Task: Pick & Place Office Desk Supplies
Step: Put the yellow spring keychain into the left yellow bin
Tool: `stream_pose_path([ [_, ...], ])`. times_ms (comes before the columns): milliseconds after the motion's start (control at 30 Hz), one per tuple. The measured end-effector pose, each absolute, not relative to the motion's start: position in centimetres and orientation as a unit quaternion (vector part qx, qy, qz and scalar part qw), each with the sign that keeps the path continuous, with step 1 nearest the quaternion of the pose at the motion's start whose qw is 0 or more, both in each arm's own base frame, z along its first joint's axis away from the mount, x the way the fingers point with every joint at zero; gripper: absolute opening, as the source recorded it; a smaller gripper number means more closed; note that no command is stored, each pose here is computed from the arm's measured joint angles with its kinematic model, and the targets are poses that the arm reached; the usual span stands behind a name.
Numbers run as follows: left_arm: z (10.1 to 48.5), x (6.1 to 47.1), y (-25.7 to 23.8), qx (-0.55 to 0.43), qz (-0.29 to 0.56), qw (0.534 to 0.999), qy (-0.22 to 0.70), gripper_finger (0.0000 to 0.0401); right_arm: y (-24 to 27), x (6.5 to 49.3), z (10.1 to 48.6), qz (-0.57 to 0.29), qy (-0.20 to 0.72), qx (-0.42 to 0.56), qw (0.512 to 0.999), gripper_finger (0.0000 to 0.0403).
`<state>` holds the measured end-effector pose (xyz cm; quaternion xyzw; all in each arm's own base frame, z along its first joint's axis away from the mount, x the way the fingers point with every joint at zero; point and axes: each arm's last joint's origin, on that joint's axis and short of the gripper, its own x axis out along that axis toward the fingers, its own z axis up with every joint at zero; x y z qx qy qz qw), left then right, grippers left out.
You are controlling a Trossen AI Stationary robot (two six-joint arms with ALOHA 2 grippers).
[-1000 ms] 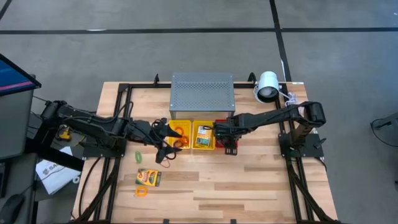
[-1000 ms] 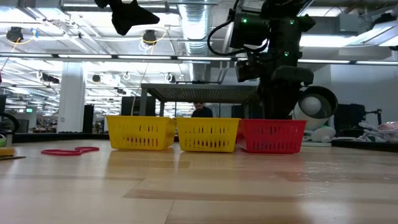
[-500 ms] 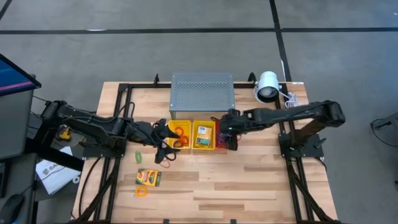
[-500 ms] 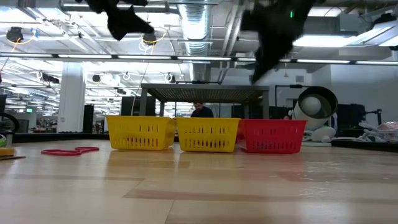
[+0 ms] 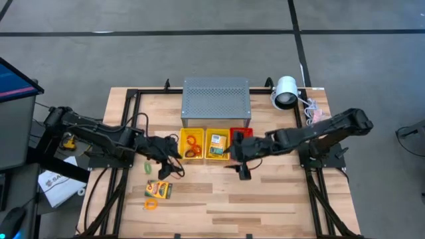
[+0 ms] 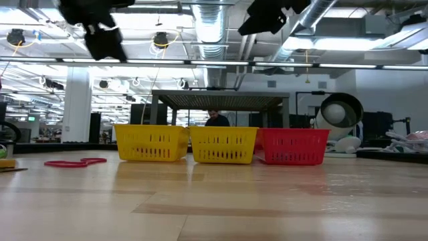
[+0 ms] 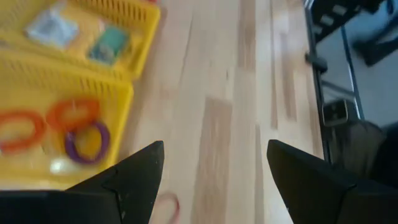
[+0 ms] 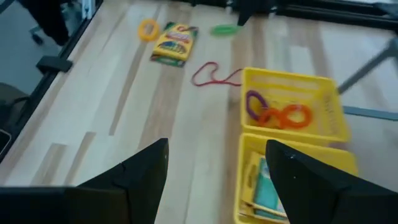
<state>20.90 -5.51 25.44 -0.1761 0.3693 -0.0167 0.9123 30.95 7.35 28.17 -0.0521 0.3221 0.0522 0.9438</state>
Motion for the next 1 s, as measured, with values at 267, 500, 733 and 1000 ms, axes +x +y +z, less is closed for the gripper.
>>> stream_pose_path([
  [267, 24.3, 18.8, -8.1, -0.228, -0.020, 0.856, 0.464, 0.0282, 9.5, 31.7, 26.5, 0.073, 0.336, -0.051, 0.938, 0.0260],
  [500, 23.8, 16.3, -11.1, -0.273, -0.001, 0.812, 0.516, 0.0282, 10.0, 31.8, 26.8, 0.074, 0.318, -0.030, 0.945, 0.0260],
  [733, 22.8, 14.5, -14.5, -0.289, 0.023, 0.797, 0.530, 0.0282, 10.5, 32.0, 27.2, 0.081, 0.293, -0.021, 0.952, 0.0260],
  [1000, 18.7, 16.8, -18.3, -0.284, -0.007, 0.756, 0.589, 0.0282, 11.0, 32.3, 27.9, 0.083, 0.255, 0.005, 0.963, 0.0260],
])
